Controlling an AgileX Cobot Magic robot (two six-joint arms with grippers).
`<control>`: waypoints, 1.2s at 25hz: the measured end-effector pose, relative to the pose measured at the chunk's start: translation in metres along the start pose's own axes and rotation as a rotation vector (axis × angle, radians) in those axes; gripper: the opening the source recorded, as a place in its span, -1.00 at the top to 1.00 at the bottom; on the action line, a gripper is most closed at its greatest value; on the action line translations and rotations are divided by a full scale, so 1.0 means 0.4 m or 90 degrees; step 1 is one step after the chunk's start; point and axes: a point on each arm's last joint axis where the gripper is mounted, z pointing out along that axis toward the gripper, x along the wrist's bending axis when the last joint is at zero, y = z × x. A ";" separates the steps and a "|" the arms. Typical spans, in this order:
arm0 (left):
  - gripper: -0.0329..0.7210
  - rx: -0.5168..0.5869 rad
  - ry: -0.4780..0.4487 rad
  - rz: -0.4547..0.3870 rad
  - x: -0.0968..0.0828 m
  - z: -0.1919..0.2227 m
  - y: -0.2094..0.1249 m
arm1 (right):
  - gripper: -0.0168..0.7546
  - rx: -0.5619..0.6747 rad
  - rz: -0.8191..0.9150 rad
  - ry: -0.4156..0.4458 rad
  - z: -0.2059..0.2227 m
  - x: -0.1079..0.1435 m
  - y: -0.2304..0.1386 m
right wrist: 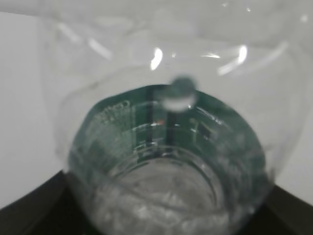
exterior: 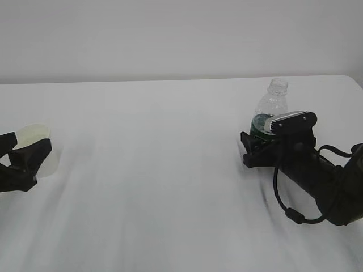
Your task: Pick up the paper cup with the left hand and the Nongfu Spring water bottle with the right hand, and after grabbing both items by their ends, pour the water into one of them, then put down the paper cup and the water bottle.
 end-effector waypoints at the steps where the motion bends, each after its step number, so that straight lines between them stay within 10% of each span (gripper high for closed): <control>1: -0.48 0.000 0.000 0.000 0.000 0.000 0.000 | -0.55 0.000 0.000 0.000 0.000 0.000 0.000; 30: -0.48 0.006 -0.041 -0.037 -0.015 0.000 -0.002 | -0.57 -0.035 0.006 -0.021 -0.264 -0.002 0.140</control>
